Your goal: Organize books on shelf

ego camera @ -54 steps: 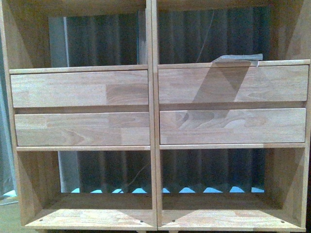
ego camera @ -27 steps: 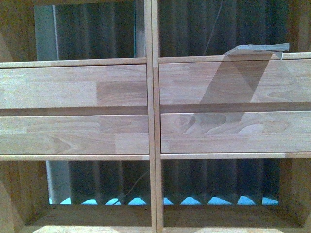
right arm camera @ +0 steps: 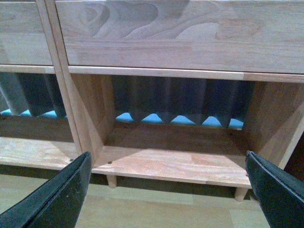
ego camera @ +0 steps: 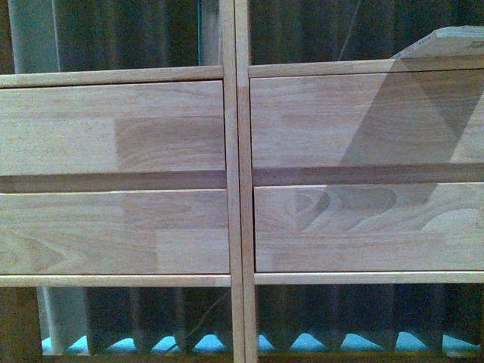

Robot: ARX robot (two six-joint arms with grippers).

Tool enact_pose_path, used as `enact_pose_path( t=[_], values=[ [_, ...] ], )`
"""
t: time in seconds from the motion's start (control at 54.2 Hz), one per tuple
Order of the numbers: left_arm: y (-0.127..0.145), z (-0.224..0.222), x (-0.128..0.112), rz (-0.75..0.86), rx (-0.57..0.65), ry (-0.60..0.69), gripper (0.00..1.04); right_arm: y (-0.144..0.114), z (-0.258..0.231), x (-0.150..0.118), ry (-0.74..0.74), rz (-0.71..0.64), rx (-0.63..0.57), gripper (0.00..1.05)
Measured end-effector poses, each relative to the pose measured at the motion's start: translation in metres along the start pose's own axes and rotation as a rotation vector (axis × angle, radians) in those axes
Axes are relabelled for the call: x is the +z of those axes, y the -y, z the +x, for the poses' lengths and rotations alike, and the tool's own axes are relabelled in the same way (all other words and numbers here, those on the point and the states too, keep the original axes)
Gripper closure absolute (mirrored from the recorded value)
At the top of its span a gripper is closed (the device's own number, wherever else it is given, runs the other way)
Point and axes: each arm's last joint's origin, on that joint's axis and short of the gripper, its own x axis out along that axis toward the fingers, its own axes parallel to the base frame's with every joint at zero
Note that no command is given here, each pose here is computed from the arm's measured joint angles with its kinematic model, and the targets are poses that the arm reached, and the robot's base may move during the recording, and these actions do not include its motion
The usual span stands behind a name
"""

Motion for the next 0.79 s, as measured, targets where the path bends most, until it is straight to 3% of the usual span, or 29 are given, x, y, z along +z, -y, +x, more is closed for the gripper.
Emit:
enact_pose_path(
  t=[0.794],
  values=[
    [0.0000,0.0000,0.0000,0.000,0.000,0.000,0.07,0.0000,0.0000,0.0000,0.000,0.000,0.001,0.07]
  ],
)
